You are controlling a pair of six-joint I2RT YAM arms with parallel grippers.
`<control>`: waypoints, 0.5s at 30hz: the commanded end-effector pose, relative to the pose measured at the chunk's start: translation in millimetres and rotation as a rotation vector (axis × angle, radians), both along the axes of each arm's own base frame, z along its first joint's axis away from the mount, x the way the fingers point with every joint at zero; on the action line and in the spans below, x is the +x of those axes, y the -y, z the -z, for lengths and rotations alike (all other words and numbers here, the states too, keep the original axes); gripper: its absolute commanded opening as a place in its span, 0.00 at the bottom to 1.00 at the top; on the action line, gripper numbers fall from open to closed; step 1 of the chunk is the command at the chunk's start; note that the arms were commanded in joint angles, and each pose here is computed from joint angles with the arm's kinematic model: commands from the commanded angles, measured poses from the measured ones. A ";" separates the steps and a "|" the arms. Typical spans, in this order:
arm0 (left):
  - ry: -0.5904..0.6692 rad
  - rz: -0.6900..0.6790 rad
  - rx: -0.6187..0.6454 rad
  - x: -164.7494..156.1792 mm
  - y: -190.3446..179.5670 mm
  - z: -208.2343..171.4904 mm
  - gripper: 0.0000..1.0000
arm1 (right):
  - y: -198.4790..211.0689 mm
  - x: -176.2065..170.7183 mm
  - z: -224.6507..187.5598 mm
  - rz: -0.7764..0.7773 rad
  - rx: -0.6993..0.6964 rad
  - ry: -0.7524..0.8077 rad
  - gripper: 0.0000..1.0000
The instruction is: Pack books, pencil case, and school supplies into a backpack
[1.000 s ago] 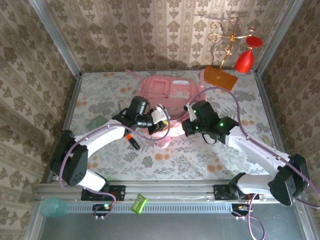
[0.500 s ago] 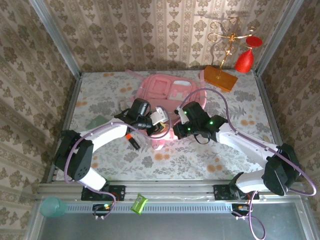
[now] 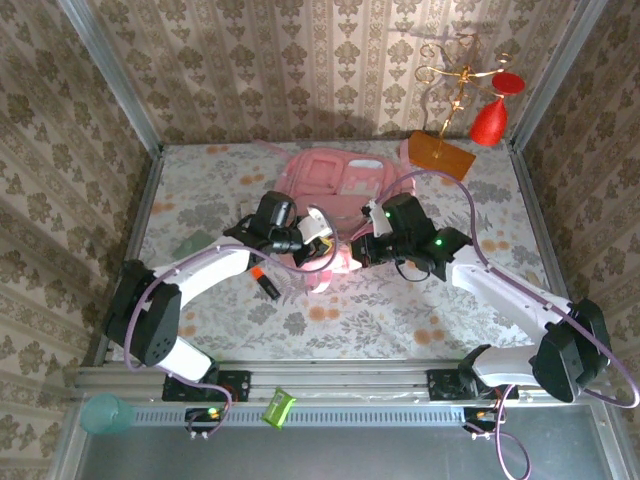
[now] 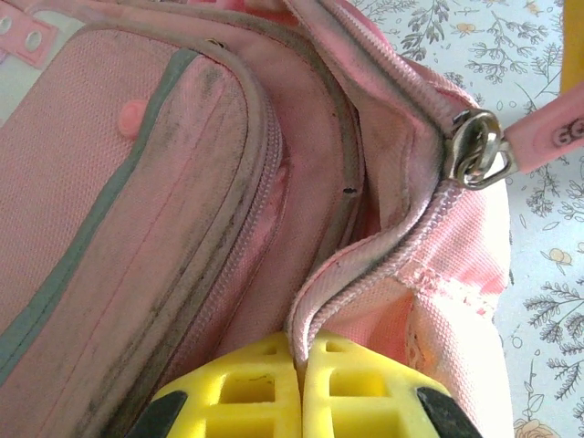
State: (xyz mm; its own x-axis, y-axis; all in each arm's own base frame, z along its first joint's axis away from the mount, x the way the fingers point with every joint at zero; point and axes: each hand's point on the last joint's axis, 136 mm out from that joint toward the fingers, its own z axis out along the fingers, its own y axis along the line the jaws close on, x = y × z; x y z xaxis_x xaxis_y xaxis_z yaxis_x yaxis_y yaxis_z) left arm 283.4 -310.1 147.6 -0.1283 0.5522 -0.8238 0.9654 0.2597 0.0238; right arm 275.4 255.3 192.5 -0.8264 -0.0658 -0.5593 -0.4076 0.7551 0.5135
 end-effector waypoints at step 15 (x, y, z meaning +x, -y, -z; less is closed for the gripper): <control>0.116 -0.018 -0.313 11.7 -21.3 -84.8 0.00 | 34.2 7.1 -42.6 0.077 -0.326 0.179 0.00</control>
State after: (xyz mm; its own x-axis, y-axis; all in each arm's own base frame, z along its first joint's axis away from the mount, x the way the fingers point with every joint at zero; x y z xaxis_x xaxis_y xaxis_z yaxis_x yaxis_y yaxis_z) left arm 279.1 -297.1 190.0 -0.1476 0.3572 -0.9223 0.9683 0.2424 -0.0611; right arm 287.1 257.4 214.1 -0.7615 -0.1857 -0.6210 -0.4379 0.8538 0.2816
